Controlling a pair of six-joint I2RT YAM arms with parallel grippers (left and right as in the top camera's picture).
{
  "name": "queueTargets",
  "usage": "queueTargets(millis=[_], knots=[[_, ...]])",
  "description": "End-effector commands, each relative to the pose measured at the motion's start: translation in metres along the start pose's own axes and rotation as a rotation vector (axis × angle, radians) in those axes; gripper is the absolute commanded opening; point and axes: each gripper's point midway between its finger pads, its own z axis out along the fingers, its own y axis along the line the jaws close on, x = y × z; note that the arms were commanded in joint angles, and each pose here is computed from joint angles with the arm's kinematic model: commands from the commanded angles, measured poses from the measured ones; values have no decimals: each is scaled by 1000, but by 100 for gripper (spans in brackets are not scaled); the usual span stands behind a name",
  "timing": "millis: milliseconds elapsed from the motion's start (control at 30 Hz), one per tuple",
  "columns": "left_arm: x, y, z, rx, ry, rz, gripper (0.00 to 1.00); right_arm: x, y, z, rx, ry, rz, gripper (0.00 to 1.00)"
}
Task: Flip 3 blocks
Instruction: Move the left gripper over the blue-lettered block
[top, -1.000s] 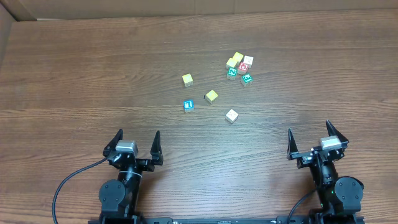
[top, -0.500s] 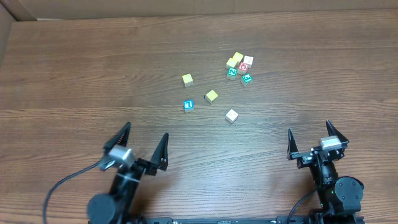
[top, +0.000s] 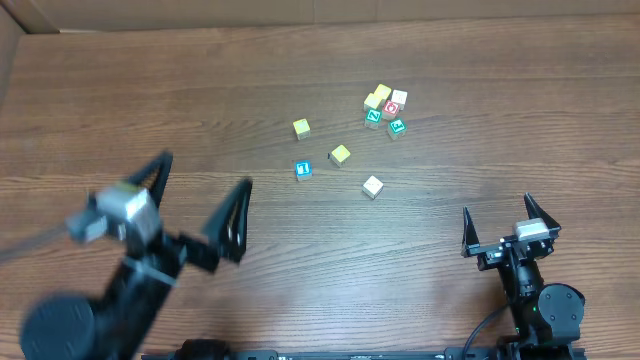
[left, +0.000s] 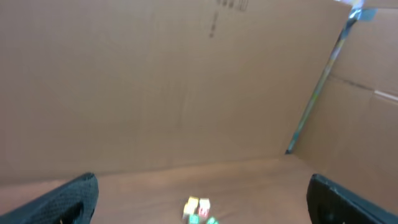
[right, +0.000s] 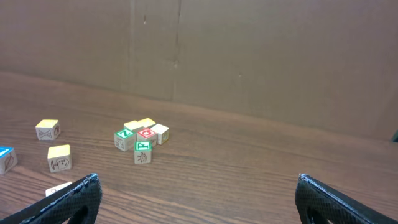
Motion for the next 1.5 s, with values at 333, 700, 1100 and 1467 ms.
queueTargets(millis=[333,700,1100,1467], knots=[[30,31,94,-83,738,-279,100,3,0,0,-2,-1,-3,100],[169,74,117,-228,1303,-534,62,3,0,0,-2,-1,-3,100],[291,76,124,-501,1627,-316,4,2,0,0,-2,-1,-4,100],[345,71,159,-486,1623,-238,50,3,0,0,-2,-1,-3,100]])
